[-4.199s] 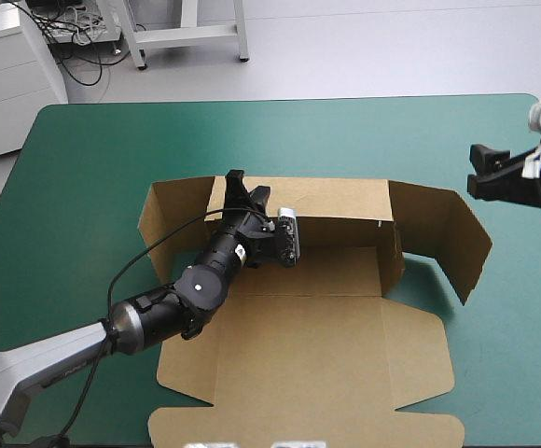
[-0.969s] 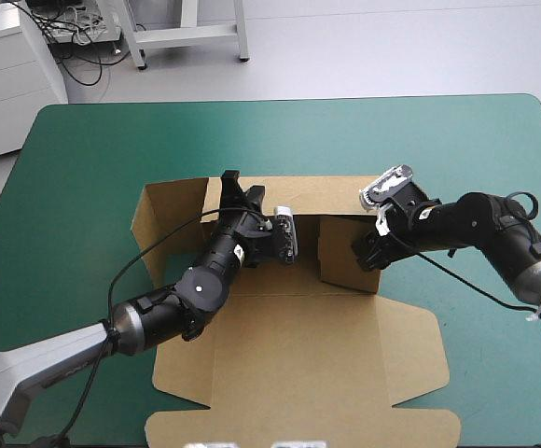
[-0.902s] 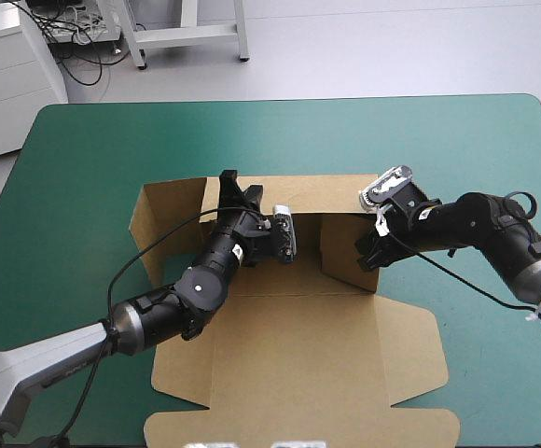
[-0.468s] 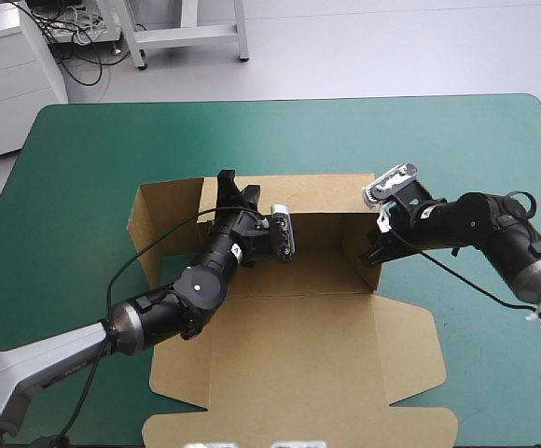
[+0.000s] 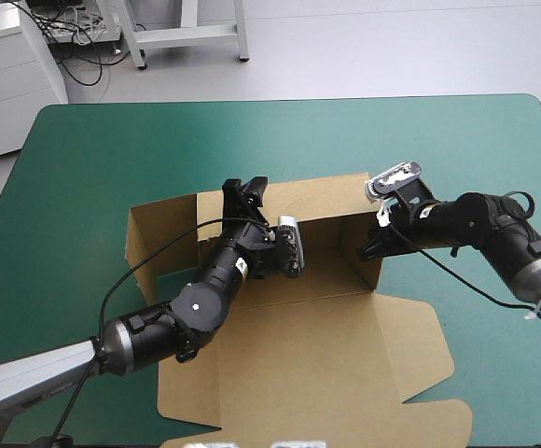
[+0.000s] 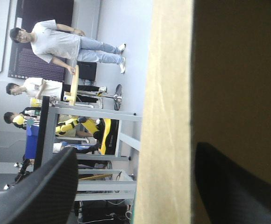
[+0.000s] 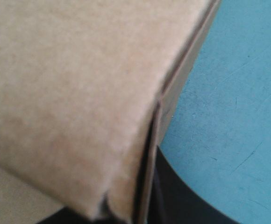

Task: Fold the box

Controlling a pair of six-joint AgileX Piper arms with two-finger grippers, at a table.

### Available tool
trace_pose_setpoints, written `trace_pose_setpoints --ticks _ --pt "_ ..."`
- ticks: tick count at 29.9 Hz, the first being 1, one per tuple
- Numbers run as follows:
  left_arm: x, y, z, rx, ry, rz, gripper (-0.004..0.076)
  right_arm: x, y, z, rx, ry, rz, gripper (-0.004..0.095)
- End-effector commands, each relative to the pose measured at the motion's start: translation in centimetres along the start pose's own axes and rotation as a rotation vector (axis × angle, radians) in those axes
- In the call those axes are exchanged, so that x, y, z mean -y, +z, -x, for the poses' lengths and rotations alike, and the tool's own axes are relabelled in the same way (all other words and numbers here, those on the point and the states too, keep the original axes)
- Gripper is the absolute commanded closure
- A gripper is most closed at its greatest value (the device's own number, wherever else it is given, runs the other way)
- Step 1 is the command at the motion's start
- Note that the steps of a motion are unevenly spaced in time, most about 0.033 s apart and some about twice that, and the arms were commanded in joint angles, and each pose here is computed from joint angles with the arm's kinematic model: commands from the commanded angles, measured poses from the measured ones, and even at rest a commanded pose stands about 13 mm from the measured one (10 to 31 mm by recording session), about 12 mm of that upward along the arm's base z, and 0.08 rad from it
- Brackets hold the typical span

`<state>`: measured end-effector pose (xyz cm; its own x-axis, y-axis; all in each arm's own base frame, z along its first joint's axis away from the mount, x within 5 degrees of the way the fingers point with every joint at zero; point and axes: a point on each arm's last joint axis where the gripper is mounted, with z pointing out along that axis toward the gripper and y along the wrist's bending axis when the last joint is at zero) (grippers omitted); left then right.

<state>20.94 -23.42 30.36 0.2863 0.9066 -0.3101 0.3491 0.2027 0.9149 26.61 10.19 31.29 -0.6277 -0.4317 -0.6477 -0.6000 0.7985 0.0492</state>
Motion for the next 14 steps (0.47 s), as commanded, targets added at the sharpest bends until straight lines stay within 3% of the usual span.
trace_pose_setpoints --ticks 1,14 --pt "-2.5 -2.2 1.2 0.048 0.005 0.115 0.0187 -0.6 -1.5 1.1 0.080 0.007 0.014 0.0929" --pt "-0.6 -9.4 5.5 0.216 0.051 -0.062 0.0186 0.0 -1.5 1.2 0.092 0.064 -0.057 0.0930"
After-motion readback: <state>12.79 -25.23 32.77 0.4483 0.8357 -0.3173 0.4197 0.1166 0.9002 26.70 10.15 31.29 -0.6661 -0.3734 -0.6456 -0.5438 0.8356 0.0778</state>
